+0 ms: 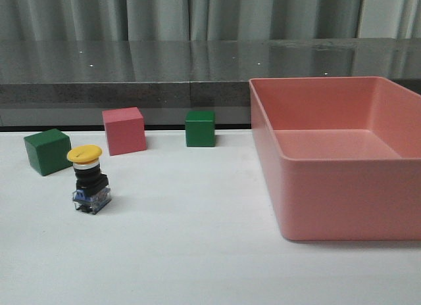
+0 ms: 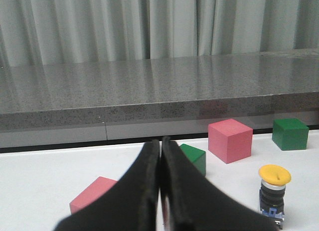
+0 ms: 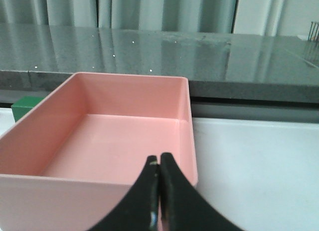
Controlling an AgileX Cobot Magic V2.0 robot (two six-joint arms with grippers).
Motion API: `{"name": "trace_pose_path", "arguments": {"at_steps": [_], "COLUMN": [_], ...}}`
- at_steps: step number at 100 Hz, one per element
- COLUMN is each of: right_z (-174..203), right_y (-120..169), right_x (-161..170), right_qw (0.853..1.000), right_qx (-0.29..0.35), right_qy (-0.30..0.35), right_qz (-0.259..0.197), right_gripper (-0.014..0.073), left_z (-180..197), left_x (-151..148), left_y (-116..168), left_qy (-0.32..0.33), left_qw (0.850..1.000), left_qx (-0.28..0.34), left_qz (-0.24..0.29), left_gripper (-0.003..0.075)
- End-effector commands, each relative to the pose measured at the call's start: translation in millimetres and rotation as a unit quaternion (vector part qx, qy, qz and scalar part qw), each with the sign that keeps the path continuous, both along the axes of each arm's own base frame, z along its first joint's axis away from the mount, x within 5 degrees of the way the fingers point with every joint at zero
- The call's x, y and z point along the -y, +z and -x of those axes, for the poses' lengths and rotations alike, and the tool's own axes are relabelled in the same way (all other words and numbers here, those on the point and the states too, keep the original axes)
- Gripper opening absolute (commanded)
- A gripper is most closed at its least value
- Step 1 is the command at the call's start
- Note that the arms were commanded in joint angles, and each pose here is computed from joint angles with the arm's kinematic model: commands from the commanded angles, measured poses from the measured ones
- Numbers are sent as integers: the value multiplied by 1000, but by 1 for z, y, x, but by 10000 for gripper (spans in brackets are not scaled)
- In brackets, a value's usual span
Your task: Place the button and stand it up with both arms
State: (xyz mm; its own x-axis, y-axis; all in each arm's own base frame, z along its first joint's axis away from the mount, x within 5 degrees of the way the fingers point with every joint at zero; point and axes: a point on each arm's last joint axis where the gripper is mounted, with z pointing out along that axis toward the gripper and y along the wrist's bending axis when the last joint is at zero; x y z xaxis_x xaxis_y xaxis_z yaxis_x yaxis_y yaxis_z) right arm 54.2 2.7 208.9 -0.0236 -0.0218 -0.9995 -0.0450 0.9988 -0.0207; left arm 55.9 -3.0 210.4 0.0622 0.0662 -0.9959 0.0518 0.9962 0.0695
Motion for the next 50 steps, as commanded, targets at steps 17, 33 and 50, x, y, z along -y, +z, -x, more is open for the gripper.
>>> {"name": "trace_pose_path", "arguments": {"at_steps": [17,33,50], "right_z": [0,0,0], "right_y": [4,3,3], "right_x": [2,2,2], "right_qw": [997,997,997], "right_qx": [78,71,71], "right_qy": [-11,-11,-11], "right_qz": [-12,-12,-12], "right_gripper": [-62,-62,-62], "left_z": [1,1,1], "left_x": [0,0,0], "left_y": [-6,-6,-6], "left_qy": [-3,-3,-3], "left_qw": [999,999,999], "left_qx": [33,33,33], "left_qz": [6,6,6], "left_gripper": [-20,-20,-20]}}
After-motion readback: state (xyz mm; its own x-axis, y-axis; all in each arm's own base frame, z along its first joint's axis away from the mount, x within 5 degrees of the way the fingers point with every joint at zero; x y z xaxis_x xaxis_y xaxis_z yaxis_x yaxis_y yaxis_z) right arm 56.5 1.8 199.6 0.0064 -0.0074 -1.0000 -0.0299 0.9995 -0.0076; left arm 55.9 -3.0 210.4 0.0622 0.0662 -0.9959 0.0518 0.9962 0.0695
